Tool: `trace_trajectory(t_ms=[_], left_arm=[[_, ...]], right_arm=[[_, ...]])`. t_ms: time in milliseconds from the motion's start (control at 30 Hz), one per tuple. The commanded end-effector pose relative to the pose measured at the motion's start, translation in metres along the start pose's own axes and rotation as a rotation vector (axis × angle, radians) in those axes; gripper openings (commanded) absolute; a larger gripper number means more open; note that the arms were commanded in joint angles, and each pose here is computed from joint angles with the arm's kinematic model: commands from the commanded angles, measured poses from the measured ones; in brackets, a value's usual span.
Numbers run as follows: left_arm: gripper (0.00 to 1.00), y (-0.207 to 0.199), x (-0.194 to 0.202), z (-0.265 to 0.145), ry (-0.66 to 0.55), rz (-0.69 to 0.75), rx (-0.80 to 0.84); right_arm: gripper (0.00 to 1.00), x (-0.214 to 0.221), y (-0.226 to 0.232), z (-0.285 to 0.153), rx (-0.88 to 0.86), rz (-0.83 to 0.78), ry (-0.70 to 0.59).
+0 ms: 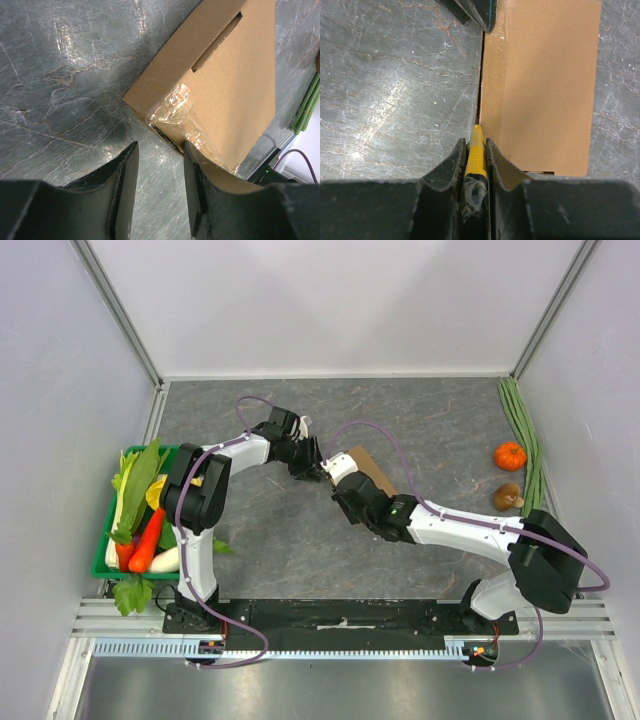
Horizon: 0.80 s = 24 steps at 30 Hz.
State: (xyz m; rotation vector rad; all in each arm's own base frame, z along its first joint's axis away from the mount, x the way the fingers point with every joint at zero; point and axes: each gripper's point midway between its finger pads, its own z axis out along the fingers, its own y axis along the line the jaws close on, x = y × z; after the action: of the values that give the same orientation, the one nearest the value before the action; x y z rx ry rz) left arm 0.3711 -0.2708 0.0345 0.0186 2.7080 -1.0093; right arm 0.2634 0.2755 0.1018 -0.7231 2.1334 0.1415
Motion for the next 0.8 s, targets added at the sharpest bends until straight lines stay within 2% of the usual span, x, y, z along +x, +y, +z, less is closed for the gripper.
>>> trace_trajectory(t_ms=[0,233,500,767], left_arm=[[0.47,0.035,0.004,0.013,0.002,0.021,-0.103],[0.46,0.038,0.003,0.014,0.002,0.016,-0.123],[0.45,0.042,0.001,0.015,0.0,0.007,-0.15],[0.45,0.045,0.001,0.015,-0.001,0.002,-0.162]], right_arm=[[0.0,-0.018,-0.001,-0.001,0.015,0.027,-0.053],[0.0,0.008,-0.001,-0.004,0.01,0.037,0.017],[0.0,0.03,-0.005,-0.027,-0.008,0.084,0.082],[0.0,0.034,-0.008,-0.038,-0.016,0.107,0.093]])
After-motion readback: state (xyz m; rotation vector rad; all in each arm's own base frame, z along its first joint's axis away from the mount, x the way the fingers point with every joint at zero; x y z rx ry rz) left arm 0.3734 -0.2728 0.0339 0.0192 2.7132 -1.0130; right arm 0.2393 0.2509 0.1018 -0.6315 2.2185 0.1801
